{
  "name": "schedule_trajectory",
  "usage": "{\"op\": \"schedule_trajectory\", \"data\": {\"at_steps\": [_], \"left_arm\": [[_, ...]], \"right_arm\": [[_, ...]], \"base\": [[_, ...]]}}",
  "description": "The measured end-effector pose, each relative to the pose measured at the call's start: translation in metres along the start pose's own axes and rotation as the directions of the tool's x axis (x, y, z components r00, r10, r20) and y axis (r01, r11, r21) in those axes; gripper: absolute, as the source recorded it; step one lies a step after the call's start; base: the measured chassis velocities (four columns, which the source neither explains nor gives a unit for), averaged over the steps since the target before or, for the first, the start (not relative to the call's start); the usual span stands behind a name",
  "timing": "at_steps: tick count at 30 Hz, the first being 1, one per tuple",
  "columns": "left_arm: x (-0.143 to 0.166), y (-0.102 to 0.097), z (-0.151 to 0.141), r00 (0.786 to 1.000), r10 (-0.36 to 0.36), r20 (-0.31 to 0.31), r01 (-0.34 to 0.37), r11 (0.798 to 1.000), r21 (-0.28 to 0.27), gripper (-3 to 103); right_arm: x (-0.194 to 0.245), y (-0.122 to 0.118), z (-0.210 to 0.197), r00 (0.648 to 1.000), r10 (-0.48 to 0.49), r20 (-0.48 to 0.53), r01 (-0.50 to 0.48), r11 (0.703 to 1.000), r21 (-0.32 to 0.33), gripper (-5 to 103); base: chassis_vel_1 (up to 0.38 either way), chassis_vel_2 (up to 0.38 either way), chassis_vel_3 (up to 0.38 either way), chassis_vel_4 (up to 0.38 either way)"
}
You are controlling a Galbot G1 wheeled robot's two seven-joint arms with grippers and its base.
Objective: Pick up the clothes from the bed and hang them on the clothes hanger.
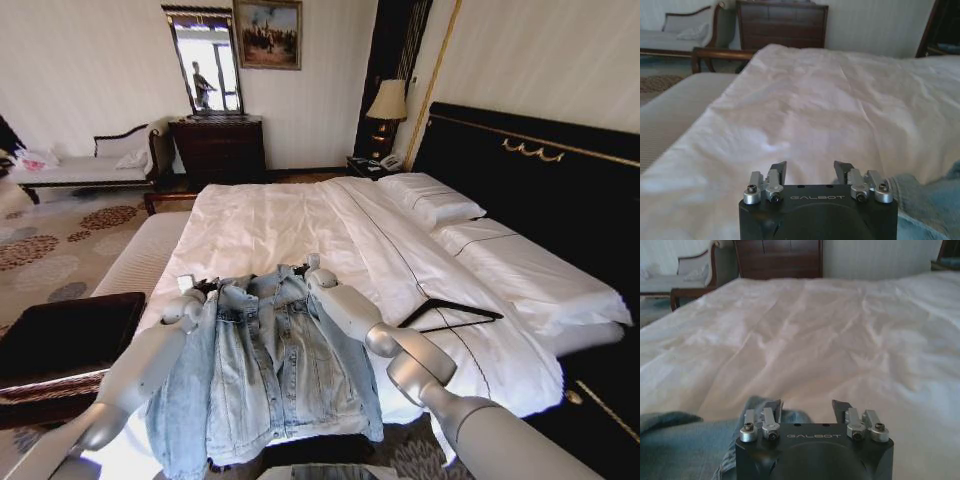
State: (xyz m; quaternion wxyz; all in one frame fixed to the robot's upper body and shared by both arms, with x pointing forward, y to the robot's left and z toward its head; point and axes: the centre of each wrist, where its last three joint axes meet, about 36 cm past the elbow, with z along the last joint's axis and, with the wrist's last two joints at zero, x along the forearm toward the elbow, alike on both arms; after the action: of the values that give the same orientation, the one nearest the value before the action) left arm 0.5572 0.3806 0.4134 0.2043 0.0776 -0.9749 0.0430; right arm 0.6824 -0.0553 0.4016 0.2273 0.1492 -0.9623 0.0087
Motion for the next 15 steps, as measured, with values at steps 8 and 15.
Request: {"op": "schedule_trajectory", "data": {"at_steps": [8,15], "left_arm": [[0.078,0.039,0.005,0.993,-0.018,0.119,0.018,1.000,0.001,88],[0.161,0.063,0.066,0.982,-0.039,0.184,0.050,0.997,-0.055,98]], "right_arm": [[0.058,-0.011,0.006,0.991,-0.080,0.104,0.070,0.993,0.093,88],[0.126,-0.023,0.069,0.978,-0.158,0.137,0.137,0.979,0.149,100]], "base": [[0.000,0.000,0.000,0.000],[0.000,0.000,0.000,0.000]]}}
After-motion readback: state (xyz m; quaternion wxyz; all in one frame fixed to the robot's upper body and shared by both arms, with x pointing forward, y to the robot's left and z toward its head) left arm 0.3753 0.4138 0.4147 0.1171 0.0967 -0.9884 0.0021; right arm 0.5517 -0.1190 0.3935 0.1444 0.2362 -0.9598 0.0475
